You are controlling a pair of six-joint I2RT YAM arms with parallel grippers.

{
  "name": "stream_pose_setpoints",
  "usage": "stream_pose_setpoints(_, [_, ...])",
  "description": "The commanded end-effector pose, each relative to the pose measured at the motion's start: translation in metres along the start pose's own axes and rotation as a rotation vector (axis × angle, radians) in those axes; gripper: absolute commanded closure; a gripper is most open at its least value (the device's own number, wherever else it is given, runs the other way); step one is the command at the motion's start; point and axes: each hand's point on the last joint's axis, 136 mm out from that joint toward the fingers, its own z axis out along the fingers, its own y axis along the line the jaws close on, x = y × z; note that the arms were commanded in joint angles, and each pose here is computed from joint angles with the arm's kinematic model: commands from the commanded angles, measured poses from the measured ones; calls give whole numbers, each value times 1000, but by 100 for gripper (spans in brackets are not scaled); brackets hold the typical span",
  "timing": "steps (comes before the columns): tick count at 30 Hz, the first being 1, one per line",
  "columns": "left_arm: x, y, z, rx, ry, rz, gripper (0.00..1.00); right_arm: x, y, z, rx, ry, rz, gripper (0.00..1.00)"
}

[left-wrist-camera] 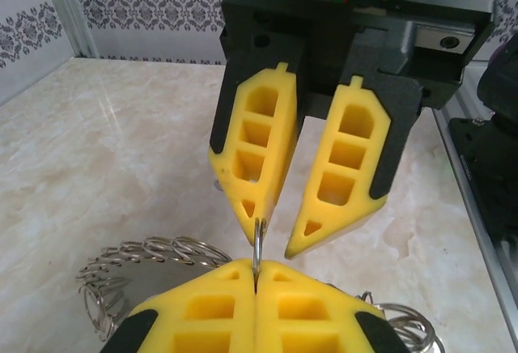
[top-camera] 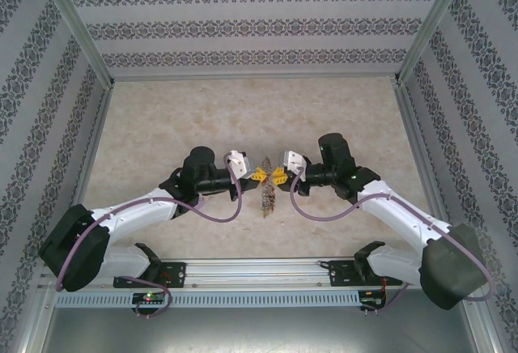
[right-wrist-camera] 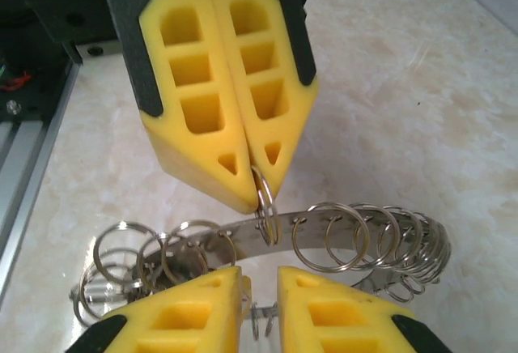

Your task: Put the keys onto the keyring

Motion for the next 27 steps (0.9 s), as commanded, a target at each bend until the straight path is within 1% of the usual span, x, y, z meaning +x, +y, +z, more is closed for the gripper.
stream_pose_setpoints(1, [-35, -3, -5, 22, -120, 39, 100, -13, 4, -7, -7, -64, -5, 79])
stream_pose_setpoints(5, [-37, -4, -4, 38, -122, 40, 100, -25, 4, -10, -7, -100, -23, 78])
stream_pose_setpoints(11, [-41, -3, -3, 45, -137, 31, 100, -37, 3, -11, -32, -137, -28, 80])
stream_pose_setpoints(20, [-44, -5, -5, 48, -146, 27, 100, -28, -1, -5, -28, -103, -33, 82])
stream_pose_setpoints(22, [-43, -5, -5, 47, -143, 26, 100, -30, -2, -5, -29, -106, -36, 86])
stream_pose_setpoints(27, [-40, -5, -5, 45, -126, 25, 100, -36, -1, -6, -35, -117, -44, 91])
